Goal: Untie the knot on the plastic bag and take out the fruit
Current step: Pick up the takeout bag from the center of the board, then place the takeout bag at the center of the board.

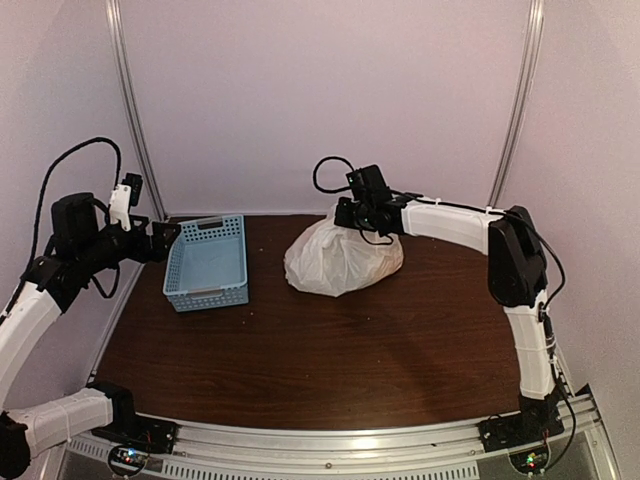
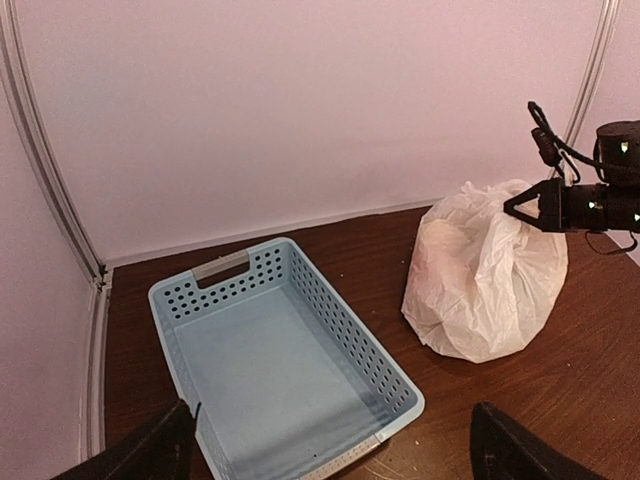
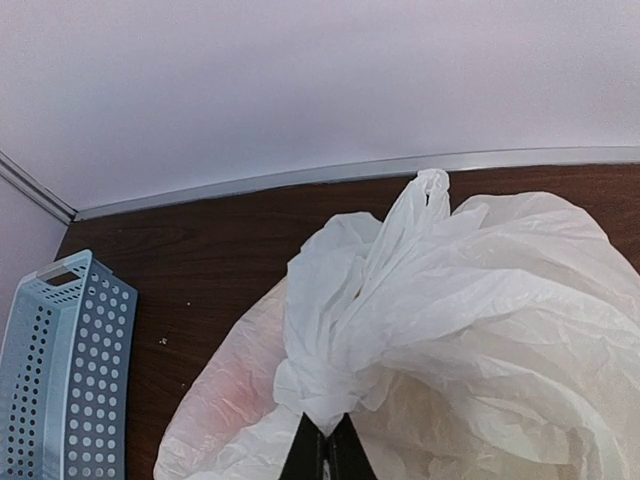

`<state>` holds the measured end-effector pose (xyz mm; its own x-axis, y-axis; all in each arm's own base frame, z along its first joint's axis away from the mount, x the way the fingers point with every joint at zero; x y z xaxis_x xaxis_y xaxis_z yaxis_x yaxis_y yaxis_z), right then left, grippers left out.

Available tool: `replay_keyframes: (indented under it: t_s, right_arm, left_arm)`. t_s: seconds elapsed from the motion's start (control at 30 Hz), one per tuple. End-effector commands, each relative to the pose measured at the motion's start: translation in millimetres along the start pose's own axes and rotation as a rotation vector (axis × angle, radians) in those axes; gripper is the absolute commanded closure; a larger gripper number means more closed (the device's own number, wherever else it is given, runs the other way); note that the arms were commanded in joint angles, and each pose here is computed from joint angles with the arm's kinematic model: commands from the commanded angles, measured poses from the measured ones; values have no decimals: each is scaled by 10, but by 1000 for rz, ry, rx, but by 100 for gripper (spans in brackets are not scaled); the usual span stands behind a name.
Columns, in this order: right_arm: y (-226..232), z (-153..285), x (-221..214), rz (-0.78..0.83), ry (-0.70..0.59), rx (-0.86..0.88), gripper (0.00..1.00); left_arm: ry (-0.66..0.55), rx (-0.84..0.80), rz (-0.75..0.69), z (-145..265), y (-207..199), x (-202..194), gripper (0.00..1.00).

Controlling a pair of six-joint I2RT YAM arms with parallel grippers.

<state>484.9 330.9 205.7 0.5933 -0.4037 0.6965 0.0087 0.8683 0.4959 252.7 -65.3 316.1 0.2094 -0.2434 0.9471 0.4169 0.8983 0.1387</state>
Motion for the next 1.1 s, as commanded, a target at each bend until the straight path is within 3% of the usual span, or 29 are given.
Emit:
replay_keyframes:
  t_s: [0.0,0.3,0.73,1.07]
  right_arm:
    - [279,283,112,29,-22,120,100]
    - [315,595,81,118,14,206,100]
    - [243,1210,-331,260,211,453,100]
    - [227,1859,-677,382,390,713,100]
  left_arm:
    - [-20,-3,3,6,-14,-1,3]
    - [-23,-11,0,3,-21,2,2]
    - [-19,-73,-2,-56,-81,-22,3]
    - [-46,-225,-2,-156,-227,-28,3]
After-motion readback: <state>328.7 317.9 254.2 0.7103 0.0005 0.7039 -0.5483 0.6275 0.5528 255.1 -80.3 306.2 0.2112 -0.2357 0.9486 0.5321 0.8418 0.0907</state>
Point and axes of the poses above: each gripper's point midway between its finger pads, its own z axis back along the fingers, its own y axis along the line the jaws close on, x = y × z, the point moved 6 cm from there along z, back along the fingers, and after that the axes turned 12 degrees about -z, right-handed, at the moved point
